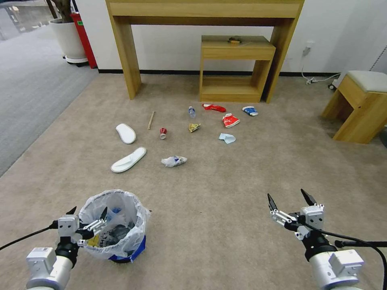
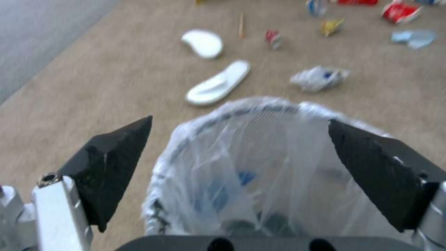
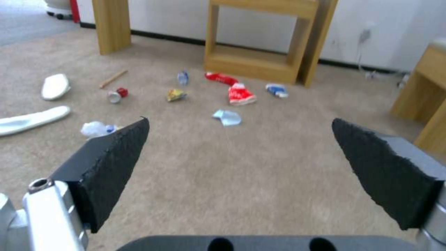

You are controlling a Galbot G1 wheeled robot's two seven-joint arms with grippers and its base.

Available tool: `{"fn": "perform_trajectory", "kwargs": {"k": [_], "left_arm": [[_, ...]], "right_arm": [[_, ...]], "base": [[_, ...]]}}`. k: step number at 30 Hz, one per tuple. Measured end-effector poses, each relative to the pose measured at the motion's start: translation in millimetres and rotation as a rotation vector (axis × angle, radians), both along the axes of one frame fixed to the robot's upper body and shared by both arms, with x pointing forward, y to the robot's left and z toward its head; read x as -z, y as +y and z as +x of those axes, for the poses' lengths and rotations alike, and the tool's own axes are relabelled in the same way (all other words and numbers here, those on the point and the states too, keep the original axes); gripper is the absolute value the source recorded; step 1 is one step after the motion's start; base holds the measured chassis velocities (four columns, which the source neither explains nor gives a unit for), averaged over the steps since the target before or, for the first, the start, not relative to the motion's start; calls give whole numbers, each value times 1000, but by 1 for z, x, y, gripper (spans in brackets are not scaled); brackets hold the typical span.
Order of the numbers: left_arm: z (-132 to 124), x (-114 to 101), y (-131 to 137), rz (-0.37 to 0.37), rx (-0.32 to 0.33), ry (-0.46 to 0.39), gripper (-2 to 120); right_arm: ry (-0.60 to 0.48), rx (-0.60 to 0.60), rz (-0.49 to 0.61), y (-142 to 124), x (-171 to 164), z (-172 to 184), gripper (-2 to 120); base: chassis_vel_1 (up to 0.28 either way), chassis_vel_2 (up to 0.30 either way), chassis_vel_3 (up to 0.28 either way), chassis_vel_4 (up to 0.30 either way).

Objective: Pick up the trash bin and place the garbage on the floor into it.

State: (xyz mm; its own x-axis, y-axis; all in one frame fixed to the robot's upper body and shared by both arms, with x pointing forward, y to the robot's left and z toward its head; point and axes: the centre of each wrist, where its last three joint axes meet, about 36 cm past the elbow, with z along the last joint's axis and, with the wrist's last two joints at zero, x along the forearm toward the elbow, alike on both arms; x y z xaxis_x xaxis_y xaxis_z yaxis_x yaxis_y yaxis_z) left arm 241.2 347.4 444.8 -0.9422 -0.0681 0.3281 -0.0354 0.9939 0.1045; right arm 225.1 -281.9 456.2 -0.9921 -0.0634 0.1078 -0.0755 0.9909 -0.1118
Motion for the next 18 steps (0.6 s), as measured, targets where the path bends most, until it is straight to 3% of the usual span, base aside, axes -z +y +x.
{"fn": "perform_trajectory", "kwargs": {"k": [3, 6, 18], "left_arm": [[8, -7, 4, -13, -19, 60, 100], [26, -17, 11, -40, -55, 188, 100], [71, 0, 48, -28, -88, 331, 100]], "right_arm": [[24, 10, 36, 0, 0, -1, 100], [47, 30, 69, 1, 0, -1, 100], [87, 58, 82, 2, 6, -4, 100]], "base": [[0, 0, 0, 0], [0, 0, 0, 0], [0, 0, 0, 0]]}}
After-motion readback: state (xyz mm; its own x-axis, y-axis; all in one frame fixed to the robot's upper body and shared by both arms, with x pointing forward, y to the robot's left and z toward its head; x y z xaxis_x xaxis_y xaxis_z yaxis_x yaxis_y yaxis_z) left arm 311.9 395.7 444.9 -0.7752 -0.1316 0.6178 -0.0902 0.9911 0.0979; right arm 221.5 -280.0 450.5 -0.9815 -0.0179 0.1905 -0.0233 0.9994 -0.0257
